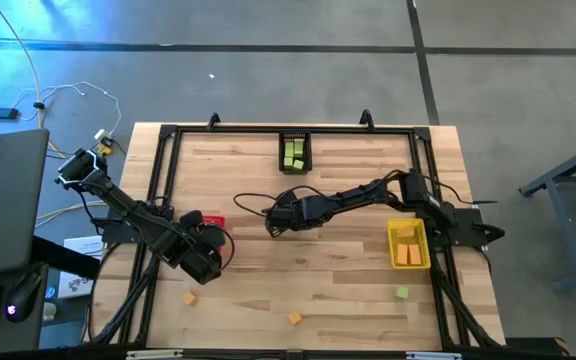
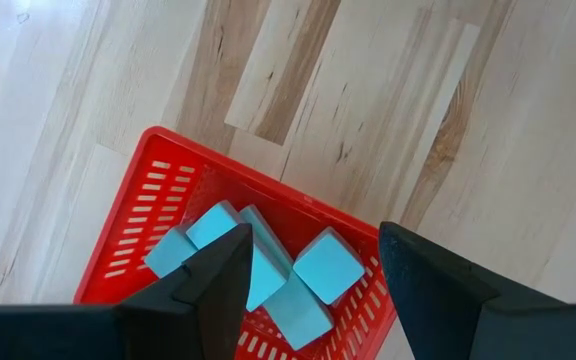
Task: Sort & place blocks by color
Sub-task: Put the blue block into the red bin
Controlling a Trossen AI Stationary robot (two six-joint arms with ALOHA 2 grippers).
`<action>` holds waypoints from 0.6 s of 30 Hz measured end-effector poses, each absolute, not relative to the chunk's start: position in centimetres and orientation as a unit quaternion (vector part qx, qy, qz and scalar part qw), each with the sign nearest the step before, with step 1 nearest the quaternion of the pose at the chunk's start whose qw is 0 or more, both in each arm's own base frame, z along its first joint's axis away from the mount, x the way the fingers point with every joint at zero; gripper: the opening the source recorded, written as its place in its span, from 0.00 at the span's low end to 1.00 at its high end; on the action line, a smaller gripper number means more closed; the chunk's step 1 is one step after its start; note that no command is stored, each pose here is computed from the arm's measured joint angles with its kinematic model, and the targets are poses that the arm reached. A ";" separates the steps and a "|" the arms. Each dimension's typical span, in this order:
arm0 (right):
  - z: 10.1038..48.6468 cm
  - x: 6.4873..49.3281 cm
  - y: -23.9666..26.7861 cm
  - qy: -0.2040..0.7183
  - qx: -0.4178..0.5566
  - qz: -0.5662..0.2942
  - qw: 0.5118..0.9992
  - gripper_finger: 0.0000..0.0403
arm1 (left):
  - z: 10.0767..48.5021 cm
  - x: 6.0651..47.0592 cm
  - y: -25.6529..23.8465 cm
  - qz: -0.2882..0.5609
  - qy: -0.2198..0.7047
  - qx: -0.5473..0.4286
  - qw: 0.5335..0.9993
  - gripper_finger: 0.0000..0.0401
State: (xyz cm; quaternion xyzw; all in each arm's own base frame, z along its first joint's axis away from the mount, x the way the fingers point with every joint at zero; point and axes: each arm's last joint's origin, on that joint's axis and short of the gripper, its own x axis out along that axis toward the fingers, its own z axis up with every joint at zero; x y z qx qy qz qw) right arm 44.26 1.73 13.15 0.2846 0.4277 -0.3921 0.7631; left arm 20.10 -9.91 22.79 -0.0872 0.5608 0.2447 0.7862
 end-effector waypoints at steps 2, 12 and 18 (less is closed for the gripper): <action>13.0 44.3 1.7 0.429 0.284 -0.392 0.763 0.57 | 22.8 20.1 -9.9 0.245 0.561 -0.087 0.786 0.51; 12.9 44.2 2.1 0.451 0.254 -0.373 0.770 0.26 | 22.8 20.1 -9.9 0.244 0.561 -0.087 0.786 0.51; 13.0 44.3 2.9 0.457 0.232 -0.350 0.784 0.24 | 22.8 20.1 -9.9 0.229 0.568 -0.068 0.788 0.51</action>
